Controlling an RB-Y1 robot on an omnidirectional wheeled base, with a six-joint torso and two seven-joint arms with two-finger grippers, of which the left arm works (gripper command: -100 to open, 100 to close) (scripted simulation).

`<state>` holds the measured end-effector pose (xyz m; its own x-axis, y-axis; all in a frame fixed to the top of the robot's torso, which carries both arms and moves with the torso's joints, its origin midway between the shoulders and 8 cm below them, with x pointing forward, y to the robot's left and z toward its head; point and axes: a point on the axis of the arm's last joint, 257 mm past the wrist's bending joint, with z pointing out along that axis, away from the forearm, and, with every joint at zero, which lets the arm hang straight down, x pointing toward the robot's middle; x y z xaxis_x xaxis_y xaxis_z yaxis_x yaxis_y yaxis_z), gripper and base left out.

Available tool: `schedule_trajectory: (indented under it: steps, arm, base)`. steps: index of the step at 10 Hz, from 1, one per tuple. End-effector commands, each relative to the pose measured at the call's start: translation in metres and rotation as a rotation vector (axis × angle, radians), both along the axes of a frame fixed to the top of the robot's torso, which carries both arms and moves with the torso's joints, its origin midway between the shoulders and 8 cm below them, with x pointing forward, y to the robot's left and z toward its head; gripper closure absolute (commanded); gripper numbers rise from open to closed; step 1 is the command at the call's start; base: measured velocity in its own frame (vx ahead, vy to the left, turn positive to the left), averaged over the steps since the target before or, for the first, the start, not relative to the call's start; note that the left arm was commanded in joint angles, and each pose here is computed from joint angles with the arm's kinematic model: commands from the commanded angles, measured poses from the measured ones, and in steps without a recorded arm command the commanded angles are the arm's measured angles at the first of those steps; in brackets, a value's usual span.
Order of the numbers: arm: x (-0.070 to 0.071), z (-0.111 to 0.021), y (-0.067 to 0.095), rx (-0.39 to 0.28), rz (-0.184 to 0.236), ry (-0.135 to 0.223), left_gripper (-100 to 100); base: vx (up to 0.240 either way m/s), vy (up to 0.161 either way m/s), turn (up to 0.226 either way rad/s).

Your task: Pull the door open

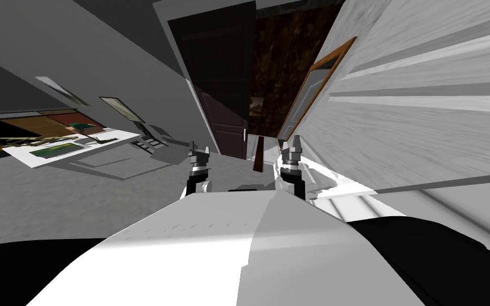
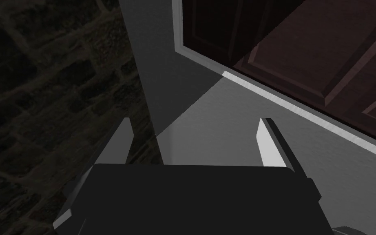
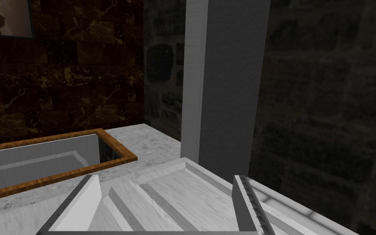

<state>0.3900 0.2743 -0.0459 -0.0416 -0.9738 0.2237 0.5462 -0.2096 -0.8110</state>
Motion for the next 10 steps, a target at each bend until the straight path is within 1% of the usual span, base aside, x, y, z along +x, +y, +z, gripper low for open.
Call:
schedule_trajectory:
  steps: [1,2,4,5,6,7,8,10]
  arm:
    - [0.008,-0.013,-0.001,-0.048,-0.031,0.014,-100]
    - [0.011,-0.019,-0.001,-0.078,-0.049,0.018,-100]
    - [0.020,-0.039,0.000,-0.139,-0.082,0.041,-100]
    - [0.024,-0.046,0.001,-0.172,-0.100,0.045,-100]
    - [0.024,-0.049,0.001,-0.173,-0.099,0.051,-100]
    - [0.028,-0.058,0.002,-0.207,-0.115,0.061,-100]
    - [0.032,-0.065,0.003,-0.240,-0.131,0.065,-100]
    - [0.040,-0.084,0.005,-0.311,-0.160,0.083,-100]
  base:
    - [0.090,-0.003,-0.118]
    - [0.081,0.004,-0.141]
    - [0.103,0.012,-0.156]
    - [0.109,0.014,-0.152]
    - [0.066,0.009,-0.043]
    - [0.047,-0.001,-0.093]
    - [0.068,0.011,-0.146]
    - [0.101,0.017,-0.183]
